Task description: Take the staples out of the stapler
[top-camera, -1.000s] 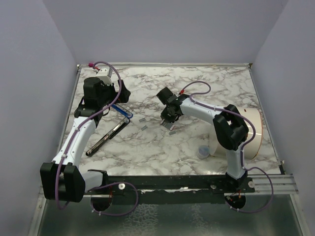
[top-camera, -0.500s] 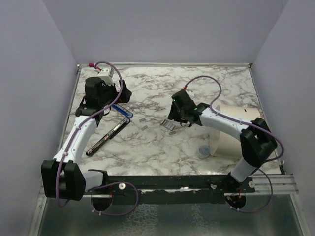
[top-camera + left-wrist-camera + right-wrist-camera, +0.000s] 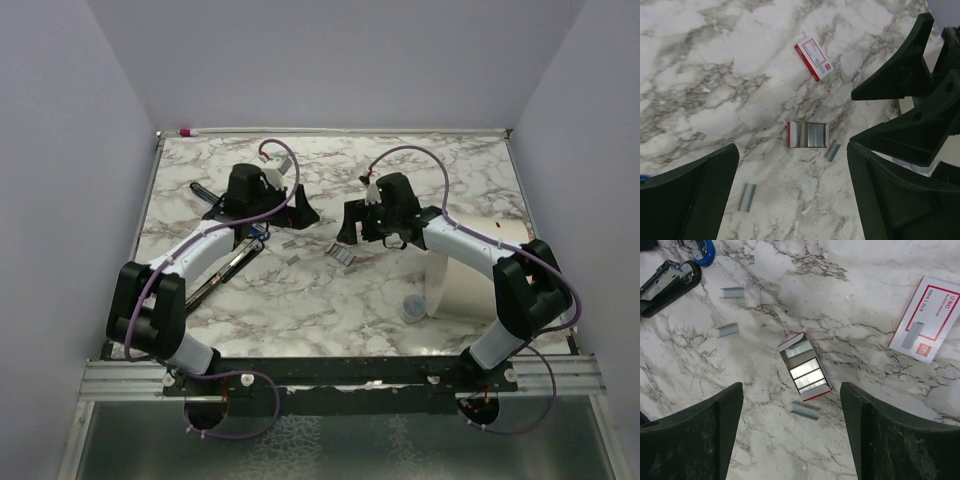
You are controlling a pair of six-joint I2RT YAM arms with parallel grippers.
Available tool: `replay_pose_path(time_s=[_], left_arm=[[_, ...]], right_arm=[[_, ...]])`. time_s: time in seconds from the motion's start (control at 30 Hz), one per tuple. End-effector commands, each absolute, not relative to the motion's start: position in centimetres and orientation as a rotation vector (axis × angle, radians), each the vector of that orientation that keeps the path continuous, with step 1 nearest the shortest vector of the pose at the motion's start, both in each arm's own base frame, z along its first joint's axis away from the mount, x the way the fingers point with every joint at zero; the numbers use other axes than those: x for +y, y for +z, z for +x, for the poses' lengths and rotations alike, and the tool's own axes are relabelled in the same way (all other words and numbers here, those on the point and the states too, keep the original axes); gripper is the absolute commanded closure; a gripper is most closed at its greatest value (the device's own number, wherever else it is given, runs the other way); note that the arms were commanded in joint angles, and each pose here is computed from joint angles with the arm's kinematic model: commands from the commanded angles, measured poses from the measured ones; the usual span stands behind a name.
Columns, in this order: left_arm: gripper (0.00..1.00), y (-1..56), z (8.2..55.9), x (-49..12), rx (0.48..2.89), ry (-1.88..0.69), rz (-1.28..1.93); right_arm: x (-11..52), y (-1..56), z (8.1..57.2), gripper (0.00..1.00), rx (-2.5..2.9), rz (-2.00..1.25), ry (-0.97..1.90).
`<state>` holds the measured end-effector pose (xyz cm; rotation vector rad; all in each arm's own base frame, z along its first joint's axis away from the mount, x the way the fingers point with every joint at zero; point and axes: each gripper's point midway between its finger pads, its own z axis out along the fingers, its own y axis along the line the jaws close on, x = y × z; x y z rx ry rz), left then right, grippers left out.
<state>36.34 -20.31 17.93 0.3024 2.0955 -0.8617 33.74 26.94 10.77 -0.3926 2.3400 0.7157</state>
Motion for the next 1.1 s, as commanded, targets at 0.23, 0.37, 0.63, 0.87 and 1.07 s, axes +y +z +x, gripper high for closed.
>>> replay_pose_path(time_s=[0.23, 0.37, 0.63, 0.87, 1.07], left_arm=[[0.23, 9.8, 34.5, -27.7, 2.334, -1.186, 0.273], [0.25, 8.2, 34.5, -28.5, 2.379, -1.226, 0.265], [0.32, 6.1, 33.6, -30.4, 2.42, -1.303, 0.266], [0.36, 6.5, 31.3, -31.5, 2.389, -1.436, 0.272], [0.36, 7.5, 29.2, -31.3, 2.355, -1.505, 0.243]], right_arm=[[27.5, 8.0, 31.3, 0.39, 2.436, -0.516, 0.796], [26.8, 7.0, 31.3, 0.43, 2.47, -0.537, 0.735], [25.3, 7.0, 31.7, 0.44, 2.473, -0.536, 0.621], [24.7, 7.4, 31.8, 0.44, 2.472, -0.51, 0.576], [23.4, 7.9, 32.5, 0.43, 2.483, -0.444, 0.48]])
